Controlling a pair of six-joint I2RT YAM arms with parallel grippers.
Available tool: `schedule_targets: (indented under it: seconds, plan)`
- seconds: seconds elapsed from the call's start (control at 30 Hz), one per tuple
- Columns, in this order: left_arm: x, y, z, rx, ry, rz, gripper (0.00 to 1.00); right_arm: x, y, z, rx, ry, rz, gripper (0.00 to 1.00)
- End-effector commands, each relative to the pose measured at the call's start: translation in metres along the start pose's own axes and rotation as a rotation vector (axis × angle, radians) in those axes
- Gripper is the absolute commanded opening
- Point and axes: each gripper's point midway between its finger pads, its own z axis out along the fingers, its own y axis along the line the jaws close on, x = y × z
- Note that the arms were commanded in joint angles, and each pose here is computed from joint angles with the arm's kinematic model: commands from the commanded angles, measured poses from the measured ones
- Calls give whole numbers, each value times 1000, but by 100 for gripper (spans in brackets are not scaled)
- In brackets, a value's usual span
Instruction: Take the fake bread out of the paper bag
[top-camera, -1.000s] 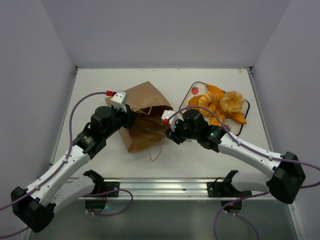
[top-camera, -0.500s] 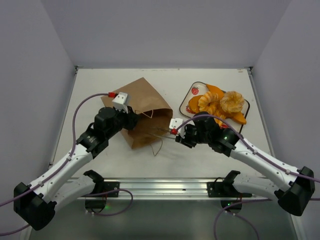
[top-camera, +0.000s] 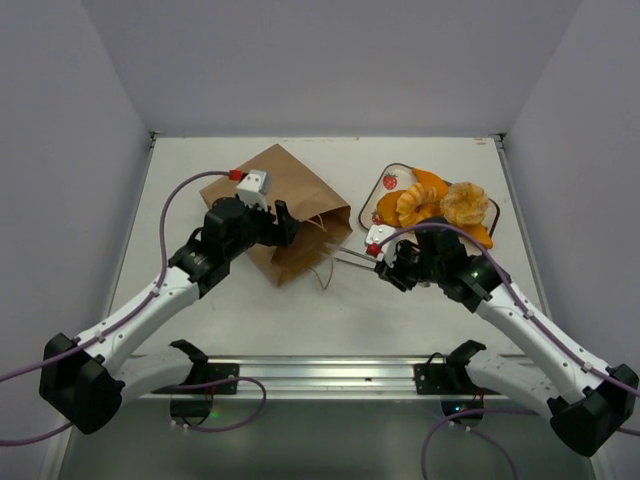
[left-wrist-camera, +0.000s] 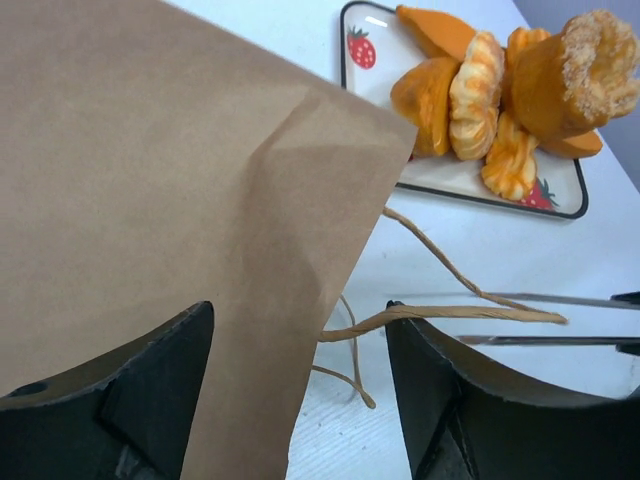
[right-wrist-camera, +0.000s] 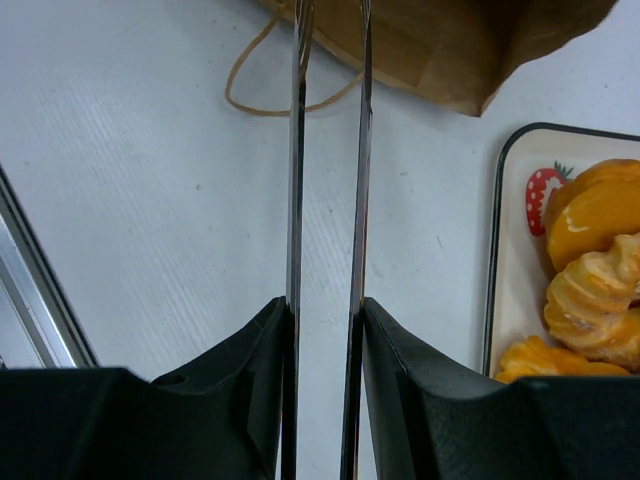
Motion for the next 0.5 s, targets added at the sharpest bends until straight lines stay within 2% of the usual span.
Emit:
schedule_targets:
  seconds: [0.0,0.07,0.23,0.37,0.47]
  plan:
    - [-55,-20,-17,45,-128,43,74,1,9,5,-59,-1,11,37]
    - [-59,-24,-22,63,-122,79,99,0,8,9,-70,10,13,37]
    - [-27,-32,-18,139,15,120,99,-6,2,16,-78,24,9,37]
    - [-34,-47,-37,228,-45,126,99,-6,-4,28,-78,43,11,36]
    - [-50,-38,-50,160,-98,146,100,-8,-8,36,-72,51,13,36]
